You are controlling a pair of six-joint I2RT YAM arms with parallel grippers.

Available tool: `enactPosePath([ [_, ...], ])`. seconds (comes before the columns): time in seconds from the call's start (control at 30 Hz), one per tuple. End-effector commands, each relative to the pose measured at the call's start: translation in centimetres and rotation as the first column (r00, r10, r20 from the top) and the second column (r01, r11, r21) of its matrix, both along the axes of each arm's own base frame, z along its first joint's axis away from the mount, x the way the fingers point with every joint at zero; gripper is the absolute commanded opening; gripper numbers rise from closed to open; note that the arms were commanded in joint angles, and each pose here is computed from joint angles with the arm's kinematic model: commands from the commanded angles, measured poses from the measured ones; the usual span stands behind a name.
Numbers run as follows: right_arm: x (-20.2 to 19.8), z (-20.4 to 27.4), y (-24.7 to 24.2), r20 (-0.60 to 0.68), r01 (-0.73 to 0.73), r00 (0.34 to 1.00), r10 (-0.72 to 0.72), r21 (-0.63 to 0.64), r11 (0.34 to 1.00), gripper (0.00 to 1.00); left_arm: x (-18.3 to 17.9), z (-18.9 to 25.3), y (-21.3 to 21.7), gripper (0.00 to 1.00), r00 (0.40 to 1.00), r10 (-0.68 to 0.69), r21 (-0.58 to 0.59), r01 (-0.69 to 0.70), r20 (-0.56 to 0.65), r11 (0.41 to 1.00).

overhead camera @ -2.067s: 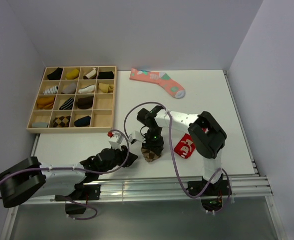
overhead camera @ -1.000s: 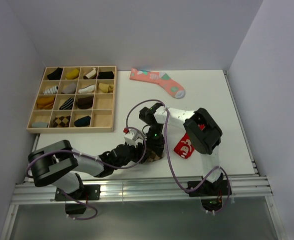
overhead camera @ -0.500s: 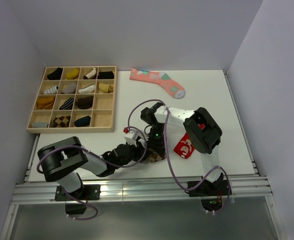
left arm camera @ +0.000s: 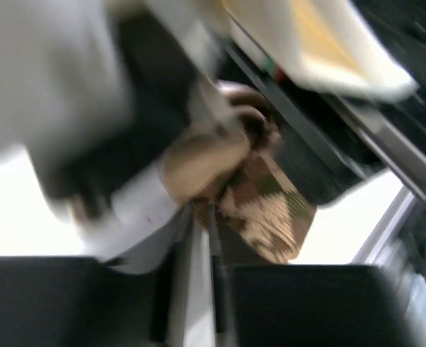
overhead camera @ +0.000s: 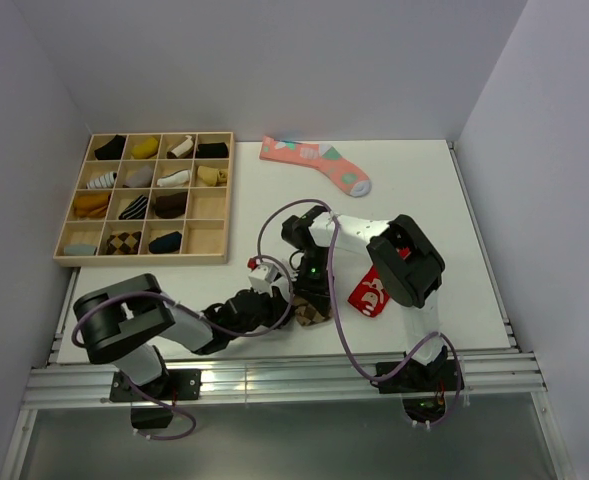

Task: Roll the socks
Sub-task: Roll the sock at the center of the board.

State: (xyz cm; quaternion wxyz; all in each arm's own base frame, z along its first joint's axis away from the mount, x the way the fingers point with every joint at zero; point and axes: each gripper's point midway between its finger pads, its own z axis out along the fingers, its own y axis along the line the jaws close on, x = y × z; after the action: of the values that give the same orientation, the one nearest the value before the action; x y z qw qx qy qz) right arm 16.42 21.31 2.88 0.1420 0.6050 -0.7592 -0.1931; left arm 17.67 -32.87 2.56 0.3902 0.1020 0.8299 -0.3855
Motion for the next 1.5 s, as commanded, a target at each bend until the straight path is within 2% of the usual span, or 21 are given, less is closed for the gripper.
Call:
enactPosePath([
  [0.0,2.1,-2.1,2.7,0.094,0.014,0.995,-0.023,0.088,0.996,0.26,-1.3,2.0,0.1,0.23,0.999,-0.038,-0.054,0.039,0.028,0.998],
  [0.13,2.3,-2.3,2.5,0.095,0.016,0.995,-0.022,0.071,0.997,0.16,-0.8,3.8,0.8,0.32,0.998,-0.007,-0.072,0.012,0.068,0.997],
  [0.17,2.3,-2.4,2.5,0.094,0.017,0.995,-0.023,0.068,0.998,0.15,-0.8,3.9,0.9,0.38,0.997,-0.012,-0.062,0.017,0.079,0.998],
  [0.27,2.4,-2.4,2.5,0.090,0.017,0.996,-0.023,0.064,0.998,0.13,-1.0,5.1,0.3,0.46,0.993,-0.044,-0.083,0.053,0.107,0.995],
  [0.37,2.5,-2.4,2.4,0.080,0.024,0.996,-0.028,0.054,0.998,0.13,-1.1,5.3,-0.7,0.50,0.987,-0.097,-0.065,0.105,0.125,0.992],
  [0.5,2.5,-2.4,2.3,0.061,0.029,0.998,-0.032,0.044,0.999,0.13,-1.0,5.0,-1.9,0.52,0.980,-0.140,-0.032,0.145,0.139,0.989],
  [0.67,2.6,-2.5,2.3,0.052,0.035,0.998,-0.038,0.045,0.998,0.13,-0.8,5.4,-3.1,0.54,0.973,-0.171,-0.045,0.180,0.158,0.983],
  [0.93,2.6,-2.5,2.2,0.040,0.039,0.998,-0.041,0.043,0.998,0.13,-0.6,3.1,-3.3,0.53,0.977,-0.178,0.016,0.177,0.114,0.984],
  [1.1,2.7,-2.2,2.4,0.036,0.049,0.998,-0.051,0.055,0.997,0.13,-1.0,1.8,-2.8,0.47,0.980,-0.182,0.019,0.181,0.077,0.983],
  [1.13,2.7,-2.1,2.5,0.036,0.050,0.998,-0.052,0.061,0.997,0.14,-1.2,1.5,-2.7,0.44,0.981,-0.184,0.022,0.182,0.069,0.983],
  [1.2,2.8,-2.1,2.7,0.040,0.062,0.997,-0.064,0.069,0.996,0.18,-1.5,0.9,-2.7,0.32,0.980,-0.193,0.027,0.192,0.048,0.981],
  [1.23,2.7,-1.9,2.8,0.040,0.066,0.997,-0.069,0.081,0.995,0.23,-1.5,0.7,-2.7,0.27,0.980,-0.195,0.031,0.194,0.039,0.981],
  [1.27,2.7,-1.8,2.9,0.041,0.072,0.996,-0.075,0.085,0.994,0.27,-1.5,0.4,-2.8,0.15,0.980,-0.195,0.036,0.194,0.031,0.980],
  [1.37,3.0,-1.2,3.4,0.063,0.095,0.993,-0.103,0.120,0.988,0.43,-1.6,-0.6,-2.6,0.00,0.981,-0.195,0.066,0.194,0.004,0.979],
  [1.47,3.7,-0.4,3.6,0.087,0.131,0.986,-0.145,0.151,0.980,0.51,-1.7,-1.0,-2.3,0.00,0.981,-0.192,0.070,0.191,-0.005,0.979],
])
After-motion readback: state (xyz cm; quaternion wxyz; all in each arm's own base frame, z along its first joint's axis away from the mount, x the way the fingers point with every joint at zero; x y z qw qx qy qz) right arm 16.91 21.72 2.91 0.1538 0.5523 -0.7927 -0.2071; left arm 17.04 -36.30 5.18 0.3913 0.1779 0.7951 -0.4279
